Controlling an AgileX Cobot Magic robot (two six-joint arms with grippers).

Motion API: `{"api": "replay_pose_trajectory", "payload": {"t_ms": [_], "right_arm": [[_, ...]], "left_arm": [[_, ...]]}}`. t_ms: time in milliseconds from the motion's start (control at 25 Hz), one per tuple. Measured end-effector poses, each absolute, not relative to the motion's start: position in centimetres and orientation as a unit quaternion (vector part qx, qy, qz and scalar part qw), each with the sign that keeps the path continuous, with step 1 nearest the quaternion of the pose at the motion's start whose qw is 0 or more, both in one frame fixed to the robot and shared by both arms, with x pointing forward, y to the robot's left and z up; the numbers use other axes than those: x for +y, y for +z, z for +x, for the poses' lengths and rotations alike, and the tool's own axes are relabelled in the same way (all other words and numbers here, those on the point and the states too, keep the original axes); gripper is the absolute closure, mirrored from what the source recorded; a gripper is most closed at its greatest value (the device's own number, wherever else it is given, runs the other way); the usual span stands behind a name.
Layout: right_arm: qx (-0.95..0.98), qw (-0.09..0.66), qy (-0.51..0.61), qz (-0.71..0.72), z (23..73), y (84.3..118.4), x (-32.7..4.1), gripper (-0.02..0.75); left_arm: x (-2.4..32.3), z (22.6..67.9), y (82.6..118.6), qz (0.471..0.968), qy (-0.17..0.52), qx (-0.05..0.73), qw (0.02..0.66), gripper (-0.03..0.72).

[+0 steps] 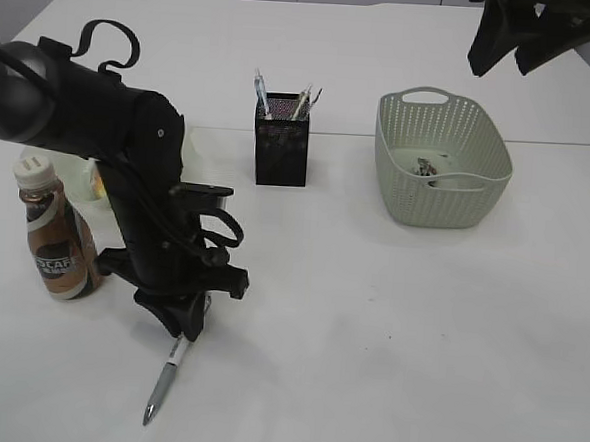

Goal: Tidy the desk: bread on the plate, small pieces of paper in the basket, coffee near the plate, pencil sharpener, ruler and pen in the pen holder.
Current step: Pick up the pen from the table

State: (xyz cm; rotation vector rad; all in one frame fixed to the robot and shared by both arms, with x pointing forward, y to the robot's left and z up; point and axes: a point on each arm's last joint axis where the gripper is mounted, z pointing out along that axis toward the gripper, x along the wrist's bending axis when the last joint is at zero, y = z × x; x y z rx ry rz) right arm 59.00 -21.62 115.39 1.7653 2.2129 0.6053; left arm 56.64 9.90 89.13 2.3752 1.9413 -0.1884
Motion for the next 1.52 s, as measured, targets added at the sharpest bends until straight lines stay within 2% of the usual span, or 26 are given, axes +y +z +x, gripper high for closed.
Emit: {"api": "replay_pose_trajectory", "payload": {"t_ms": [760, 1080, 1360, 1520], "right_arm": [[0.759, 0.123, 0.208, 0.605, 59.00, 115.39, -21.62, 0.374], [0.759, 0.123, 0.208, 0.605, 59.00, 115.39, -21.62, 0.374], [0.759, 0.123, 0.208, 0.605, 59.00, 115.39, -21.62, 0.374], [0.759, 0.123, 0.208, 0.605, 59.00, 115.39, -21.62, 0.374]], "left_arm": [[9.77, 57.68, 89.16, 0.781, -0.020, 0.620, 0.076, 0.617], [9.77, 57.68, 89.16, 0.781, -0.020, 0.620, 0.076, 0.577], [9.73, 57.66, 89.16, 0.779, -0.022, 0.622, 0.077, 0.493], [9.72, 57.63, 89.16, 0.778, -0.024, 0.623, 0.076, 0.485]]}}
